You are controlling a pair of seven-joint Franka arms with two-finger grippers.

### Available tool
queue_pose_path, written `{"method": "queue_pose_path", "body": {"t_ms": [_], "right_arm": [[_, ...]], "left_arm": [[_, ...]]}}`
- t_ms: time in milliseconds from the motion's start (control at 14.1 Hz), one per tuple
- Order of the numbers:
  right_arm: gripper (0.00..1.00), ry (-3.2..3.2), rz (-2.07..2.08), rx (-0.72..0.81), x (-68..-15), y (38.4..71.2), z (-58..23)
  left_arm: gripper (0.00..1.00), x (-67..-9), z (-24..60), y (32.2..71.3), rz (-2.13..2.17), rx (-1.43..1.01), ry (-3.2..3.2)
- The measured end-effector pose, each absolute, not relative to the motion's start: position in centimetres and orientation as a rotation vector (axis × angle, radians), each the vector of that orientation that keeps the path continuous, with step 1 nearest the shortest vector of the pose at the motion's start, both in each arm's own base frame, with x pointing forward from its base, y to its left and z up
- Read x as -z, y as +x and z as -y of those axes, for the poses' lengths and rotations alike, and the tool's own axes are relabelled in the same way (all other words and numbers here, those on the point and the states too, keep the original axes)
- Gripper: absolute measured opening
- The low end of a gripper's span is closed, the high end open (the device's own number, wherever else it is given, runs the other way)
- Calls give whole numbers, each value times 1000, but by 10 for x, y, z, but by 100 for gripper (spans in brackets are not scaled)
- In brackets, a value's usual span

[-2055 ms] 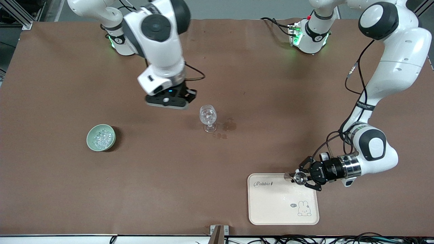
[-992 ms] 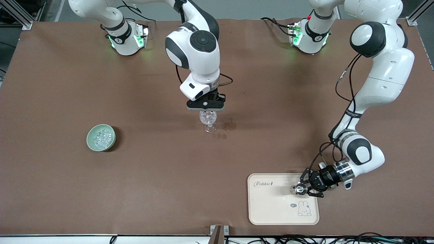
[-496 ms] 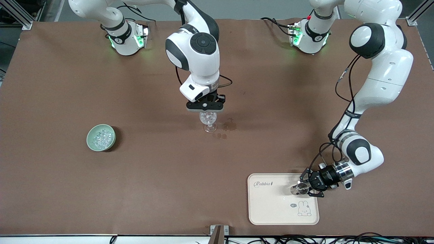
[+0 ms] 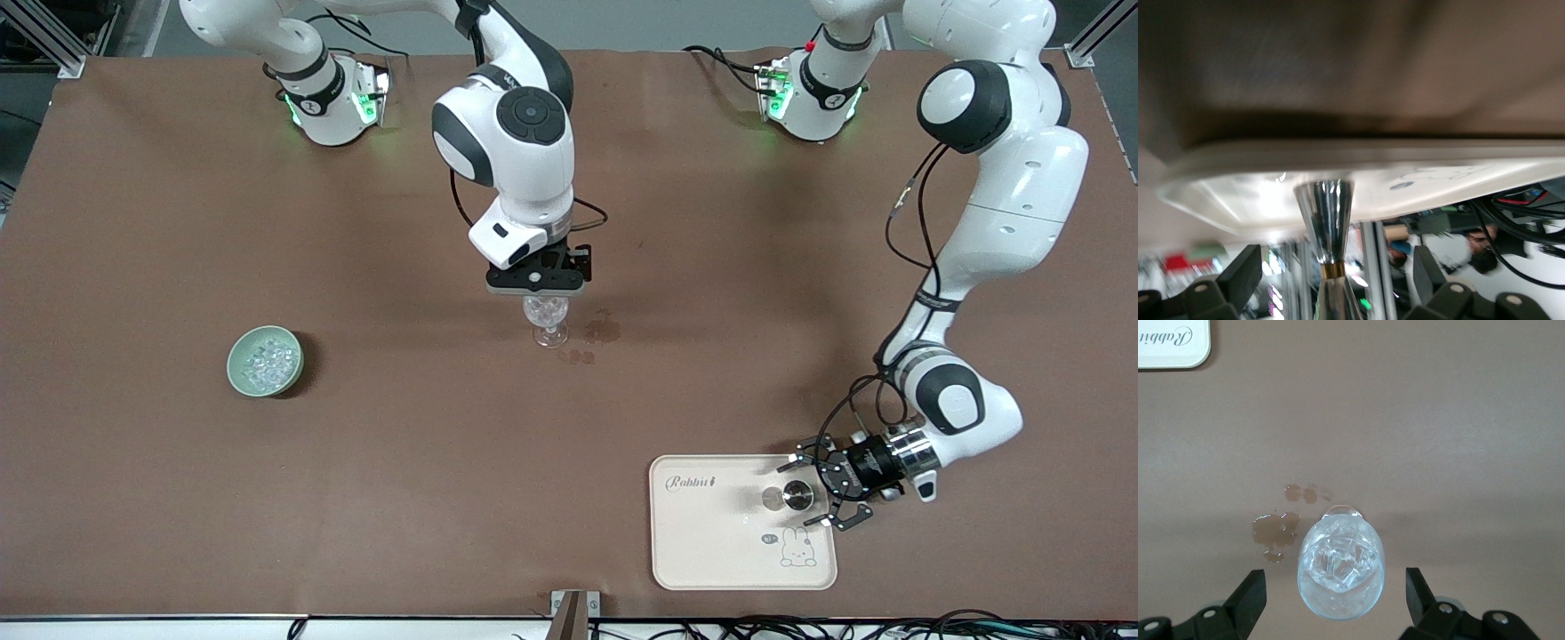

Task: Pour wine and add ice with both arms
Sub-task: 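Open the left gripper on the tray while the right gripper withdraws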

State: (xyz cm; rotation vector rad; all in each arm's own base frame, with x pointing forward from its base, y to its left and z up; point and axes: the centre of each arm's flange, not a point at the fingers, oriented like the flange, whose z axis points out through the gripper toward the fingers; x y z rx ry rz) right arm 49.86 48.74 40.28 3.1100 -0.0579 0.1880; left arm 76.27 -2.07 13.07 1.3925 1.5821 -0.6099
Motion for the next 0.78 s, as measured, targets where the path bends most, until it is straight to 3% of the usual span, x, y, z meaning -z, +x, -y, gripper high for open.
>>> {"method": "queue_pose_path", "body": {"t_ms": [354,780], "right_arm": [[98,3110,176,-233,-424,534,-448],[100,3068,195,-169,-501,596,-285]], "left_arm": [[100,-208,-13,758,-1401,514,1998],[100,-350,31,735,-1127,467,2477]]}}
